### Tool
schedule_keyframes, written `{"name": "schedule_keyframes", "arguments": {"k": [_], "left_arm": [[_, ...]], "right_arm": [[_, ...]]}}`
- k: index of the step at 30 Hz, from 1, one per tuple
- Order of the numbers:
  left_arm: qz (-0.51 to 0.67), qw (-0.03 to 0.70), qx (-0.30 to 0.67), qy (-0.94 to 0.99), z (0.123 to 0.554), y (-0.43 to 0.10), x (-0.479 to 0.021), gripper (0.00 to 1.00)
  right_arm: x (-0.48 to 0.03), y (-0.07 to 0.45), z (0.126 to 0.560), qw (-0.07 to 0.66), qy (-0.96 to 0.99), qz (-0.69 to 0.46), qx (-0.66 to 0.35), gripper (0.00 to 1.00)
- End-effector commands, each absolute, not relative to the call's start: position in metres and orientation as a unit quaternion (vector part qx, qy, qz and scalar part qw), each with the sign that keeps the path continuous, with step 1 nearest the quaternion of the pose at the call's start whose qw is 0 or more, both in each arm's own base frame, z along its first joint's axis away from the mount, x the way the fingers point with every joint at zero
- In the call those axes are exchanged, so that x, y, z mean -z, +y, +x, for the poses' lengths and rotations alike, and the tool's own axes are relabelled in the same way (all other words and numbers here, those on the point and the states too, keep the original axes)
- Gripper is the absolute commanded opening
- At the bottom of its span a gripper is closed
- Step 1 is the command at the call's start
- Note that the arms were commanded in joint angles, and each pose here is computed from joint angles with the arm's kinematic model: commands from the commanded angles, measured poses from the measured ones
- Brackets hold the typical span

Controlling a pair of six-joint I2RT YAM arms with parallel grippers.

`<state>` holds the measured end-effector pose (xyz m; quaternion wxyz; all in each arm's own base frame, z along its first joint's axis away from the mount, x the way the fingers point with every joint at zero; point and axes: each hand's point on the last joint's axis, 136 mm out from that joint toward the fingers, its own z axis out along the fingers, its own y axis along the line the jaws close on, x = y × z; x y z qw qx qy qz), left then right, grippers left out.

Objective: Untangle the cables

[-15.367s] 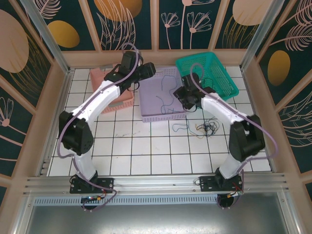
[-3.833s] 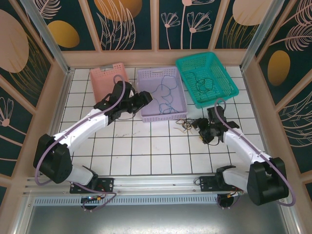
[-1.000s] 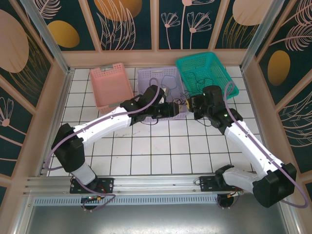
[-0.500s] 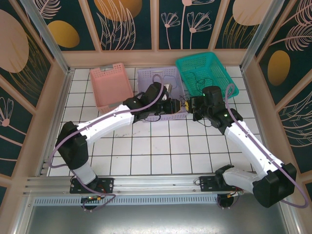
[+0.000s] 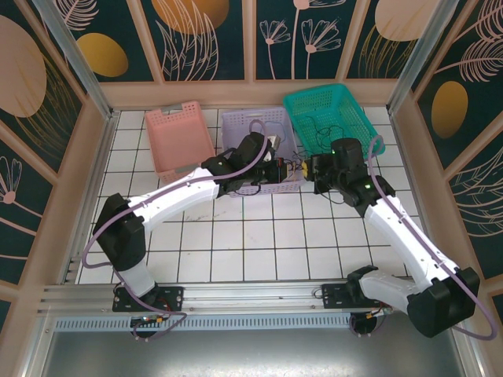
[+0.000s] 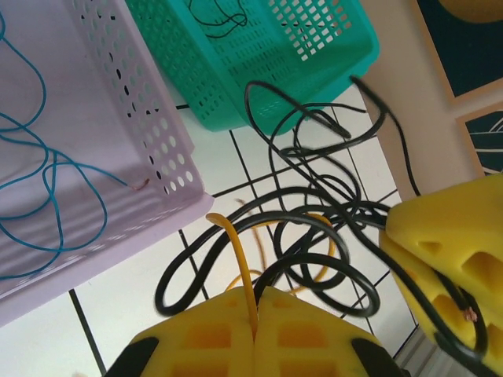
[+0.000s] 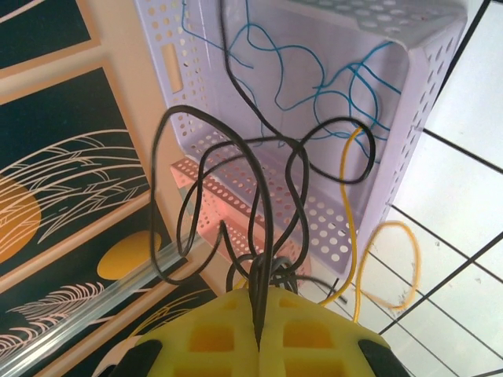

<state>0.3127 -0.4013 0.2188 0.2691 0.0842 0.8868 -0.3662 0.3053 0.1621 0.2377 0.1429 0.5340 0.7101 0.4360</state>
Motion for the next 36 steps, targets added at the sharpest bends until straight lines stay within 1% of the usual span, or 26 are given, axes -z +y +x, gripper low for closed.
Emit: {"name": "schedule_keyframes", "arguments": {"k": [1, 6, 9, 13, 18, 21, 23, 25, 29, 30, 31, 32, 34, 35, 36], "left_arm": [[0.083, 0.294, 0.36, 0.881, 0.31, -0.385, -0.244, 0.0], [0.07, 0.297, 0.366, 0.879, 0.303, -0.363, -0.26, 0.0], [0.064, 0.285, 0.383, 0.876, 0.301, -0.351, -0.265, 0.0], [0.062, 0.273, 0.412, 0.867, 0.3, -0.345, -0.271, 0.0], [0.048, 0.283, 0.405, 0.868, 0.307, -0.331, -0.278, 0.0], [0.042, 0.295, 0.416, 0.859, 0.309, -0.327, -0.291, 0.0], [0.049, 0.297, 0.43, 0.851, 0.308, -0.33, -0.299, 0.0], [0.06, 0.292, 0.444, 0.845, 0.305, -0.336, -0.302, 0.0], [0.081, 0.278, 0.458, 0.84, 0.302, -0.345, -0.298, 0.0], [0.086, 0.277, 0.461, 0.839, 0.301, -0.347, -0.297, 0.0], [0.091, 0.275, 0.463, 0.838, 0.301, -0.348, -0.296, 0.0], [0.096, 0.276, 0.466, 0.835, 0.3, -0.35, -0.296, 0.0], [0.108, 0.277, 0.476, 0.828, 0.299, -0.354, -0.299, 0.0], [0.115, 0.279, 0.482, 0.822, 0.298, -0.356, -0.3, 0.0], [0.122, 0.281, 0.488, 0.818, 0.297, -0.358, -0.301, 0.0]], "right_arm": [[-0.245, 0.136, 0.304, 0.188, 0.719, 0.524, -0.415, 0.0], [-0.243, 0.088, 0.298, 0.266, 0.761, 0.49, -0.333, 0.0], [-0.238, 0.063, 0.291, 0.296, 0.772, 0.48, -0.293, 0.0], [-0.228, 0.048, 0.286, 0.307, 0.783, 0.473, -0.263, 0.0], [-0.22, 0.036, 0.282, 0.313, 0.786, 0.48, -0.233, 0.0], [-0.205, 0.027, 0.273, 0.299, 0.792, 0.493, -0.203, 0.0], [-0.182, 0.027, 0.265, 0.273, 0.797, 0.504, -0.189, 0.0], [-0.155, 0.032, 0.259, 0.245, 0.803, 0.507, -0.192, 0.0], [-0.107, 0.054, 0.25, 0.176, 0.806, 0.513, -0.235, 0.0], [-0.102, 0.058, 0.249, 0.169, 0.805, 0.513, -0.247, 0.03], [-0.098, 0.06, 0.248, 0.163, 0.803, 0.514, -0.254, 0.11], [-0.098, 0.061, 0.249, 0.163, 0.803, 0.512, -0.258, 0.22], [-0.109, 0.061, 0.253, 0.176, 0.803, 0.504, -0.263, 0.38], [-0.119, 0.06, 0.256, 0.186, 0.804, 0.499, -0.266, 0.43], [-0.128, 0.06, 0.258, 0.193, 0.803, 0.494, -0.27, 0.46]]}}
